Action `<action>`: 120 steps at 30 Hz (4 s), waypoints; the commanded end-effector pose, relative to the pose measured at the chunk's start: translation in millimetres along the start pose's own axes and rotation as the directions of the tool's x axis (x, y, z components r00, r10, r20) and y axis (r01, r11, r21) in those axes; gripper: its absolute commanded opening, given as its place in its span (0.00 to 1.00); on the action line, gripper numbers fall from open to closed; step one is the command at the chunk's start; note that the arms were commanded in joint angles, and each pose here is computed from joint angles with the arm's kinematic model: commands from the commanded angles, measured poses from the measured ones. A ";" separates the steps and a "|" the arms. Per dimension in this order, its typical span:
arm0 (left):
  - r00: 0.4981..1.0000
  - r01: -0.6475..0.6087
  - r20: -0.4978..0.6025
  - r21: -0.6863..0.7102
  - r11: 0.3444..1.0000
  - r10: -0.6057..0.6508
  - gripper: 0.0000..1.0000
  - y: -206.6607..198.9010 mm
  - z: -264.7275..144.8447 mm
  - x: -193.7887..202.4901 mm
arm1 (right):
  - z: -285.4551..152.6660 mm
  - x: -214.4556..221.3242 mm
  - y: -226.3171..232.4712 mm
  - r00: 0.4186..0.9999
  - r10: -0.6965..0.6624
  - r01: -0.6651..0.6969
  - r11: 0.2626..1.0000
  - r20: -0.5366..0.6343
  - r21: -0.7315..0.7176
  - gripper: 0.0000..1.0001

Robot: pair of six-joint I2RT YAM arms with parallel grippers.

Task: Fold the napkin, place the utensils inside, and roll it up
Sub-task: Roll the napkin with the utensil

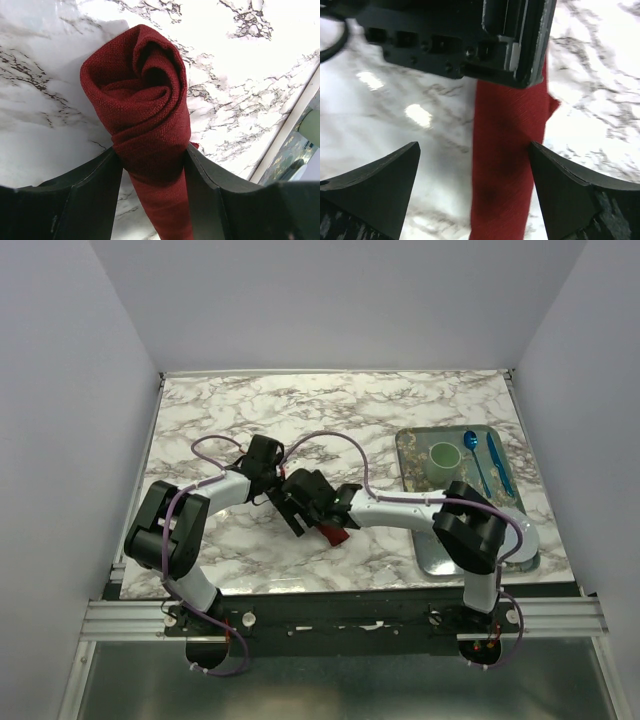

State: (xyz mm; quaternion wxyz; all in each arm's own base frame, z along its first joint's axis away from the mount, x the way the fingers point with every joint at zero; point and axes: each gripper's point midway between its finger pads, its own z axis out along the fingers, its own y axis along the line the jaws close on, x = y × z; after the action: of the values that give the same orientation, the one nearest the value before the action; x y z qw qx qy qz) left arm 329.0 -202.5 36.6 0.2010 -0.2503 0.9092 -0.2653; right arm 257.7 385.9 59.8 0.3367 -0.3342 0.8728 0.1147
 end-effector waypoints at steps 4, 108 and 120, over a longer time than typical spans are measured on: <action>0.999 0.014 -0.034 -0.065 0.998 -0.016 0.57 24.3 6.0 9.9 | 21.4 -0.4 -49.8 0.988 -0.150 0.150 0.928 -0.025 0.340 0.95; 0.998 -0.043 -0.035 0.077 0.996 0.046 0.85 -22.2 -1.6 -12.3 | 29.1 9.8 -11.9 0.840 0.431 -0.535 0.559 -0.329 -0.633 0.36; 0.998 -0.064 -0.025 -0.055 0.996 0.063 0.59 8.2 9.9 -7.8 | 27.5 8.7 -28.9 0.857 0.437 -0.509 0.640 -0.273 -0.576 0.57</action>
State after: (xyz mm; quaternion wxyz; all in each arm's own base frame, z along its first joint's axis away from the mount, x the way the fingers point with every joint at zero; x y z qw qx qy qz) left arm 348.1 -210.1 39.9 0.1928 -0.2189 0.9164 -0.2739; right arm 286.0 382.0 36.2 0.1030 -0.1891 0.8416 0.4954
